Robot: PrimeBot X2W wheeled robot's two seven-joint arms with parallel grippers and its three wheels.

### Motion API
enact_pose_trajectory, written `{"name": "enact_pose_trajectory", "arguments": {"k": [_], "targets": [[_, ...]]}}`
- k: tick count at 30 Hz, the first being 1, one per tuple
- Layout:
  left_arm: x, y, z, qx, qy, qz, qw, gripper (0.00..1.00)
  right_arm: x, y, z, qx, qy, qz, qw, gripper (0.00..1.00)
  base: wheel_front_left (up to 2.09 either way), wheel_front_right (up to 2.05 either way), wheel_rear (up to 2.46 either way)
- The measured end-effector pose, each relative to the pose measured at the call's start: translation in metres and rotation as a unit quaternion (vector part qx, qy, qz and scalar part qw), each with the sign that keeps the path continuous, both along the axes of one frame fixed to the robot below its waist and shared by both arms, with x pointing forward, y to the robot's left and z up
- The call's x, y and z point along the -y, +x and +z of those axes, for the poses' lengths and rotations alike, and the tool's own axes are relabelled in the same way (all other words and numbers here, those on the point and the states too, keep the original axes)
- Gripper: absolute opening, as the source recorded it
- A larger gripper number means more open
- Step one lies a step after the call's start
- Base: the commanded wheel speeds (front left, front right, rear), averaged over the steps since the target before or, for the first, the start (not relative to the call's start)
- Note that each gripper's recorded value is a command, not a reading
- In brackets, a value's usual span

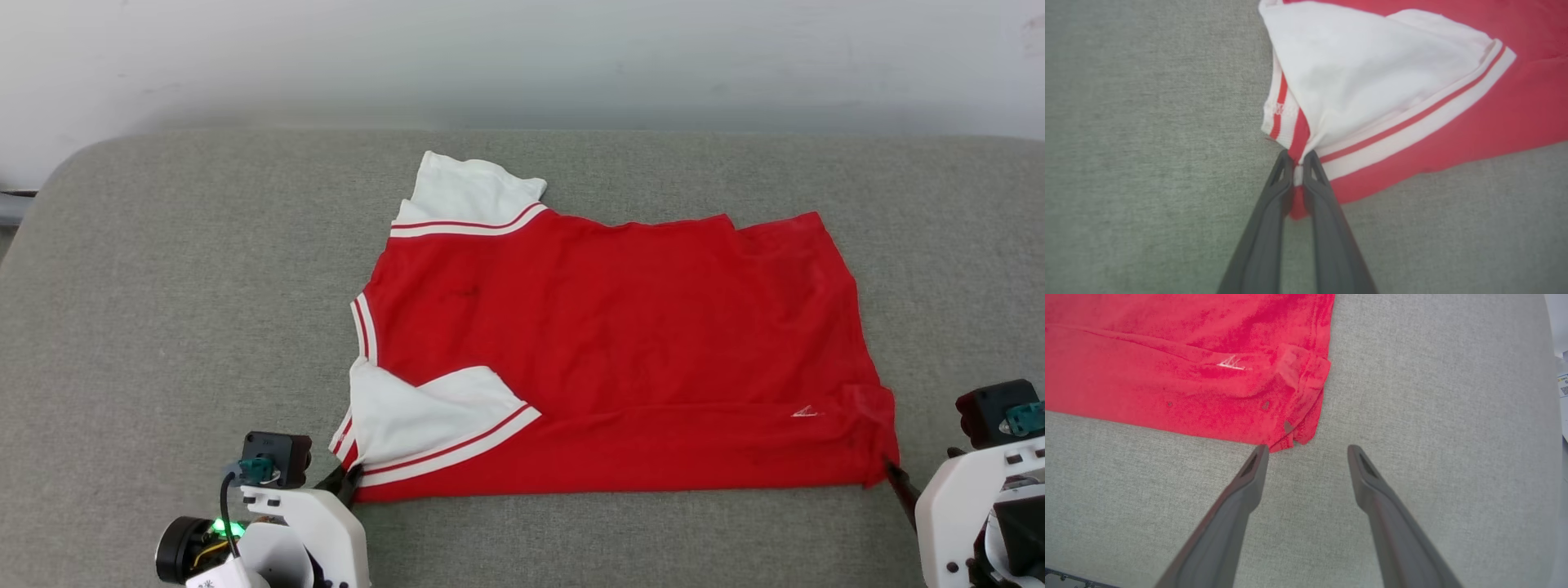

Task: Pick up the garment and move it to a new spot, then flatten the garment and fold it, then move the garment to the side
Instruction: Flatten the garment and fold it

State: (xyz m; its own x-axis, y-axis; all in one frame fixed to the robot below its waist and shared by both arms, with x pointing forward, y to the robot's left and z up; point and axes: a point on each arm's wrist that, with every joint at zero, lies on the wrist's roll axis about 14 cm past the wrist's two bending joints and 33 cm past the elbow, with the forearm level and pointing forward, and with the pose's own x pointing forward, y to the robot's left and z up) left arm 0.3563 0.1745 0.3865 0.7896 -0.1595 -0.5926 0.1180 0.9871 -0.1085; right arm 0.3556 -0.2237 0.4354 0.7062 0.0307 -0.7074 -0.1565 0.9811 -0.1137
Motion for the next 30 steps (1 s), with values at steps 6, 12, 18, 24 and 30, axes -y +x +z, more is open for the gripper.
{"name": "enact_pose_trajectory", "arguments": {"k": [6, 12, 18, 24, 30], "targets": [[0.002, 0.007, 0.028, 0.047, -0.004, -0.002, 0.999, 0.0, 0.0, 0.019, -0.009, -0.008, -0.01, -0.003, 1.0, 1.0, 0.0, 0.0, 0.0], [0.004, 0.01, 0.035, 0.053, -0.004, -0.005, 0.999, 0.0, -0.004, 0.026, -0.04, -0.06, -0.008, -0.005, 0.998, 1.0, 0.0, 0.0, 0.0], [0.003, 0.009, 0.032, 0.048, -0.003, -0.004, 0.999, 0.0, -0.009, 0.033, -0.059, -0.084, -0.01, 0.003, 0.996, 1.0, 0.0, 0.0, 0.0], [-0.002, 0.004, 0.022, 0.024, 0.01, -0.003, 1.0, 0.0, -0.011, 0.03, -0.077, -0.113, -0.013, 0.008, 0.993, 0.79, 0.0, 0.0, 0.0], [-0.001, 0.0, 0.018, 0.016, 0.011, -0.006, 1.0, 0.0, -0.021, 0.025, -0.08, -0.126, 0.001, 0.024, 0.992, 0.0, 0.0, 0.0, 0.0]]}}
